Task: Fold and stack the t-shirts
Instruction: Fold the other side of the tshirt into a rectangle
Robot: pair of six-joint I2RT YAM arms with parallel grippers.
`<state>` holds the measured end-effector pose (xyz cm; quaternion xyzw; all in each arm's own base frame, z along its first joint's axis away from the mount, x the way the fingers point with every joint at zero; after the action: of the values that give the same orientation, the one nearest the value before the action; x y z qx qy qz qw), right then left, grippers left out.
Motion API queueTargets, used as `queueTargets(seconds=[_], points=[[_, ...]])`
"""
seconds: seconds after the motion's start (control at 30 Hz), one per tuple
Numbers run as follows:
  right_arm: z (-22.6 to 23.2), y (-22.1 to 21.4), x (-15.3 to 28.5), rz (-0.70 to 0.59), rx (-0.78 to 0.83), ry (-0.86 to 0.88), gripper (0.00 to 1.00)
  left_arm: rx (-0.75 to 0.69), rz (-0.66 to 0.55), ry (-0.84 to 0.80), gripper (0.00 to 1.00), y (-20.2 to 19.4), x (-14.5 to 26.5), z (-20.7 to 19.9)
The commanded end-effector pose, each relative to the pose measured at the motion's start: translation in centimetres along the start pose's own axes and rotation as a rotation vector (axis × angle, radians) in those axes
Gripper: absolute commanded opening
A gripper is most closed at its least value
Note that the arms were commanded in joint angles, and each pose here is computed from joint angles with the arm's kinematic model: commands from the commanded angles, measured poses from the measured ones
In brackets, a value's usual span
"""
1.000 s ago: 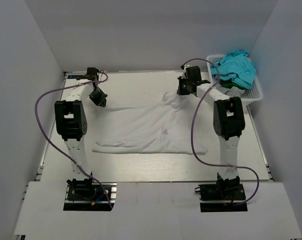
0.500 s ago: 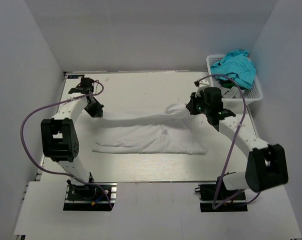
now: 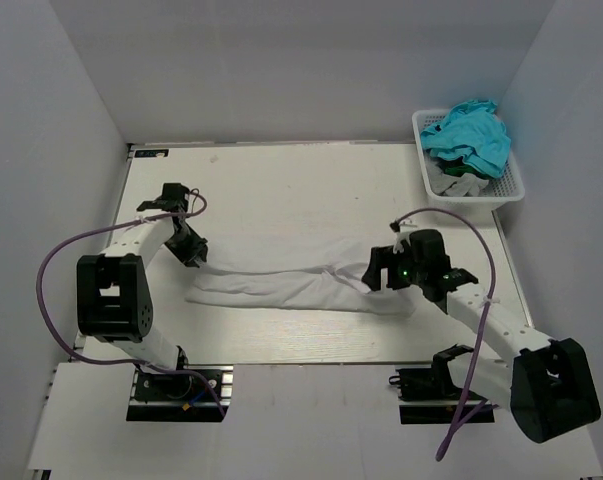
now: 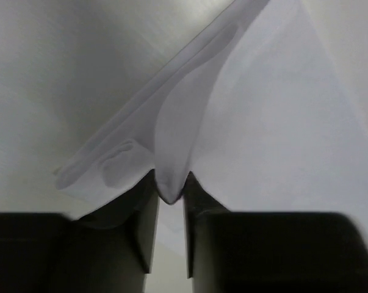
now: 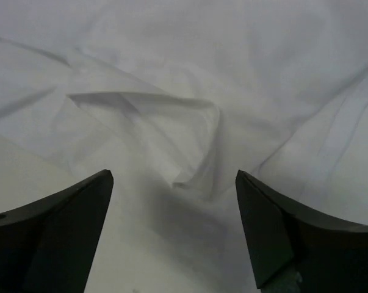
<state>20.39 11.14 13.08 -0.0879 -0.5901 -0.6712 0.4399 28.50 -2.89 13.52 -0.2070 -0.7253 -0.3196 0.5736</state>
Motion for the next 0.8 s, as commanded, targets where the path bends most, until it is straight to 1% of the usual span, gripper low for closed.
queueTargets(seconds=[0.0, 0.03, 0.07, 0.1, 0.13, 0.17, 0.2, 0.27, 0.3, 0.33, 0.4, 0.47, 0.5, 0.53, 0.57, 0.6, 0.63, 0.67, 0.77], points=[[1.3, -2.7, 1.0, 0.144, -0.107, 0.075, 0.9, 0.011, -0.022, 0.052, 0.43, -0.4, 0.6, 1.1], [1.6, -2.8, 1.5, 0.14, -0.107, 0.085, 0.9, 0.01, -0.048, 0.08, 0.52, 0.0, 1.0, 1.3], [1.8, -2.6, 2.2, 0.133, -0.108, 0.086, 0.9, 0.011, -0.069, 0.092, 0.76, 0.5, 2.1, 1.2], [2.0, -1.9, 2.8, 0.096, -0.093, 0.087, 0.9, 0.022, -0.086, 0.108, 0.87, 0.8, 2.6, 1.2], [2.1, -1.2, 3.4, 0.063, -0.089, 0.08, 0.9, 0.025, -0.118, 0.117, 0.95, 1.3, 3.5, 1.2], [2.2, -0.7, 3.7, 0.037, -0.079, 0.08, 0.9, 0.03, -0.141, 0.093, 0.98, 2.1, 4.5, 0.5], [2.4, 0.8, 4.3, -0.043, -0.051, 0.075, 0.9, 0.033, -0.166, 0.087, 1.0, 2.5, 5.4, 0.4], [2.7, 2.1, 4.5, -0.088, -0.025, 0.082, 0.9, 0.03, -0.207, 0.043, 1.0, 3.7, 7.2, -0.7], [3.0, 3.8, 4.7, -0.145, -0.009, 0.098, 0.9, 0.016, -0.207, 0.027, 1.0, 4.0, 7.4, -1.1], [3.1, 4.3, 4.6, -0.156, -0.001, 0.106, 0.9, 0.021, -0.225, -0.01, 1.0, 4.6, 8.4, -1.7], [3.2, 5.2, 3.2, -0.151, 0.003, 0.135, 0.9, -0.016, -0.208, -0.067, 1.0, 4.5, 8.4, -2.8], [3.6, 6.1, 1.8, -0.146, 0.001, 0.178, 0.9, -0.046, -0.174, -0.117, 1.0, 4.5, 7.4, -3.8], [3.8, 6.5, 1.4, -0.14, 0.005, 0.204, 0.9, -0.062, -0.145, -0.176, 1.0, 4.4, 7.2, -4.6], [3.7, 6.2, -0.2, -0.082, -0.005, 0.227, 0.9, -0.065, -0.124, -0.181, 1.0, 4.2, 6.6, -4.7], [3.8, 6.4, -0.7, -0.077, -0.002, 0.24, 0.9, -0.077, -0.094, -0.174, 1.0, 4.1, 5.8, -4.8], [3.5, 5.7, -2.1, -0.019, -0.013, 0.255, 0.9, -0.091, -0.074, -0.202, 1.0, 4.0, 5.3, -5.2], [3.5, 5.6, -2.6, -0.01, -0.003, 0.258, 0.9, -0.092, -0.056, -0.205, 1.0, 3.7, 4.7, -5.2], [3.6, 5.6, -3.0, -0.008, 0.006, 0.261, 0.9, -0.093, -0.049, -0.212, 1.0, 3.7, 4.8, -5.3], [3.2, 4.5, -4.3, 0.08, 0.026, 0.251, 0.9, -0.104, -0.027, -0.204, 1.0, 3.3, 3.6, -5.1]])
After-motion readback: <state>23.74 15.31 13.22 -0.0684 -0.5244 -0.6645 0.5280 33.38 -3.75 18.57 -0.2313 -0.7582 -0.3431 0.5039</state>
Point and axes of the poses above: each gripper's point midway between its finger pads, its own x axis back along the fingers, its own z axis along the line the jaws close on, y = z × x, the point moved 8 cm from there along x, back along the fingers, and after that the axes turned 1 degree about x, right-handed, at the moved point
